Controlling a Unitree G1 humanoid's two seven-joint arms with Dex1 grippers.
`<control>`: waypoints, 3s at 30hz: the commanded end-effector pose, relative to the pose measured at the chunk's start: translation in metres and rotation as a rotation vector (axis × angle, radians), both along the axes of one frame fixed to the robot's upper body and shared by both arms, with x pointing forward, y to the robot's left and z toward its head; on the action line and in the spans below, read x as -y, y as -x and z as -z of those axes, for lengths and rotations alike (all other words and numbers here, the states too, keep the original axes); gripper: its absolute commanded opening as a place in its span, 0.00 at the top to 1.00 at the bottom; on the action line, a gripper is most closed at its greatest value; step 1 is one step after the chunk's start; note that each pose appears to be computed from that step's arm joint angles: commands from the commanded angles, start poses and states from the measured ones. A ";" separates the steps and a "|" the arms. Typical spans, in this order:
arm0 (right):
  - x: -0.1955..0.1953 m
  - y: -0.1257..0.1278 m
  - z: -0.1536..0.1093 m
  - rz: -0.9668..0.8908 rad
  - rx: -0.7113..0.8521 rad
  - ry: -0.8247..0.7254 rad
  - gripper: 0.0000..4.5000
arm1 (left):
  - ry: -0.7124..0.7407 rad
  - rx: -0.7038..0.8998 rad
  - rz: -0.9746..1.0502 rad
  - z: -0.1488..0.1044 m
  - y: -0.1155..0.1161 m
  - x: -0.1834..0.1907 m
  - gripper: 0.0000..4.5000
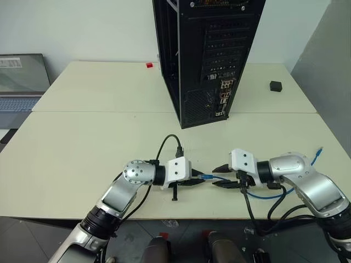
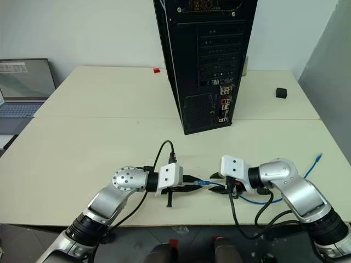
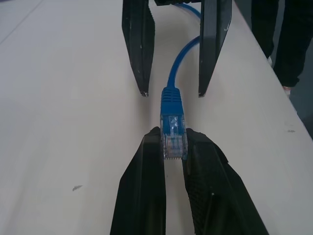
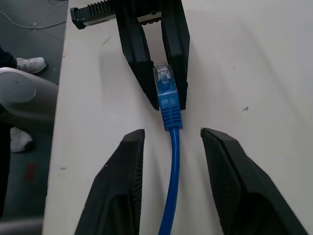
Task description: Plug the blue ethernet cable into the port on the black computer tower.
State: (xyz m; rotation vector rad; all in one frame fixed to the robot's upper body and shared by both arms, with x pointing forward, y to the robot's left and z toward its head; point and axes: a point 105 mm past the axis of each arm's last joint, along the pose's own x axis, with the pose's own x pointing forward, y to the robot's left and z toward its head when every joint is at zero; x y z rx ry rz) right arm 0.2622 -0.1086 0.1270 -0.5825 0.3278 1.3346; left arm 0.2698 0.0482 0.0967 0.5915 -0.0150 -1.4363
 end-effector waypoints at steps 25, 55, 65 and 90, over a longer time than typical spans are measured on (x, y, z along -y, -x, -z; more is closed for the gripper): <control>-0.030 -0.001 -0.038 0.200 -0.349 -0.508 0.00 | 0.105 1.070 0.073 -0.046 -0.013 -0.012 0.94; -0.035 -0.005 -0.036 0.189 -0.362 -0.497 1.00 | 0.116 1.078 0.124 -0.041 -0.004 -0.012 0.94; -0.026 -0.007 -0.037 0.206 -0.361 -0.487 1.00 | 0.136 1.029 0.123 -0.044 -0.008 -0.017 0.54; 0.026 -0.073 -0.085 0.724 0.350 -0.537 1.00 | 0.440 0.079 -0.477 -0.083 -0.059 0.010 0.00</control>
